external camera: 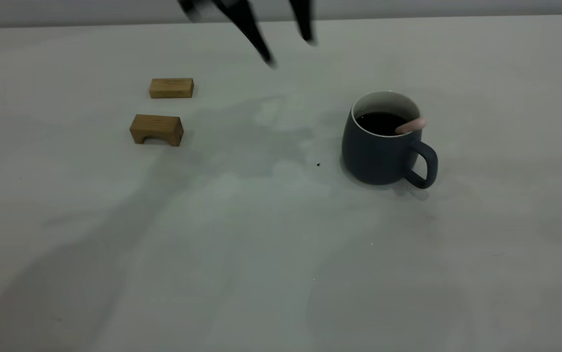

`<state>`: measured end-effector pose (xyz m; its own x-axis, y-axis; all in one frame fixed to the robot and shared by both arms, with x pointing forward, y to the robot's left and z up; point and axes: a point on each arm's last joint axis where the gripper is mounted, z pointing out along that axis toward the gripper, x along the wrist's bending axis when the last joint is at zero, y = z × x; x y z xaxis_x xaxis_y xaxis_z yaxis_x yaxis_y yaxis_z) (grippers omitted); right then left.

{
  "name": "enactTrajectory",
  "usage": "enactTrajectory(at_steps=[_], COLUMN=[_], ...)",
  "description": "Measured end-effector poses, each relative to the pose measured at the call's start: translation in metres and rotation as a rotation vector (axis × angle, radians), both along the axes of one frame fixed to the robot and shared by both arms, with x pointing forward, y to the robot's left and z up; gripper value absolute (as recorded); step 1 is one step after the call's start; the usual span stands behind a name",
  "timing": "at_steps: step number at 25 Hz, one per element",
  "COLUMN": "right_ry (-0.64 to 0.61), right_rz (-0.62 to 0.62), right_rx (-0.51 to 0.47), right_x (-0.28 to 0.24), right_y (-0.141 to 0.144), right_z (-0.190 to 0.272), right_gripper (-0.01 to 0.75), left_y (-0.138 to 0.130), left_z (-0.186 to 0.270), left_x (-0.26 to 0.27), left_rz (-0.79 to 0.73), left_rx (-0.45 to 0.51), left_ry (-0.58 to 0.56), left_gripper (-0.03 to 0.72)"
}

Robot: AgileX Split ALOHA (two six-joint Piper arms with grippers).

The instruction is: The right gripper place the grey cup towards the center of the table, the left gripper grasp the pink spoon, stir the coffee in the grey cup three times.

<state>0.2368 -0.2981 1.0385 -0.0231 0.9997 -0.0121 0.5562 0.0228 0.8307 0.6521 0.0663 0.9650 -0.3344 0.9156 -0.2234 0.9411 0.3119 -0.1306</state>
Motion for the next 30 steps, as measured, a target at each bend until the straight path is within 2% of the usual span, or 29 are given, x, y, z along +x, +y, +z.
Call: enactTrajectory(at_steps=[2, 5, 10, 13, 18, 25, 30], right_ry=[0.0, 0.0, 0.0, 0.0, 0.0, 0.0, 0.0], right_rz=[0.0, 0.0, 0.0, 0.0, 0.0, 0.0, 0.0], right_rx=[0.0, 0.0, 0.0, 0.0, 0.0, 0.0, 0.0], right_x=[0.0, 0.0, 0.0, 0.0, 0.0, 0.0, 0.0], right_y=[0.0, 0.0, 0.0, 0.0, 0.0, 0.0, 0.0], right_z=[0.0, 0.0, 0.0, 0.0, 0.0, 0.0, 0.0], right_gripper=[0.238, 0.238, 0.238, 0.238, 0.238, 0.238, 0.24], left_y=[0.016, 0.037, 0.054, 0.072, 0.13, 0.18, 0.208], left_z=[0.028, 0.068, 0.121, 0.145, 0.169, 0.179, 0.157], left_x=[0.005, 0.005, -0.008, -0.02, -0.056, -0.173, -0.264], left_rz=[-0.131, -0.325, -0.593, -0.589, -0.462, -0.324, -0.278], left_rx=[0.127, 0.252, 0.306, 0.32, 0.398, 0.416, 0.399], left_ry=[-0.164, -0.329, -0.487, -0.525, -0.504, -0.481, -0.505], left_gripper=[0.511, 0.512, 0.512, 0.512, 0.513, 0.513, 0.513])
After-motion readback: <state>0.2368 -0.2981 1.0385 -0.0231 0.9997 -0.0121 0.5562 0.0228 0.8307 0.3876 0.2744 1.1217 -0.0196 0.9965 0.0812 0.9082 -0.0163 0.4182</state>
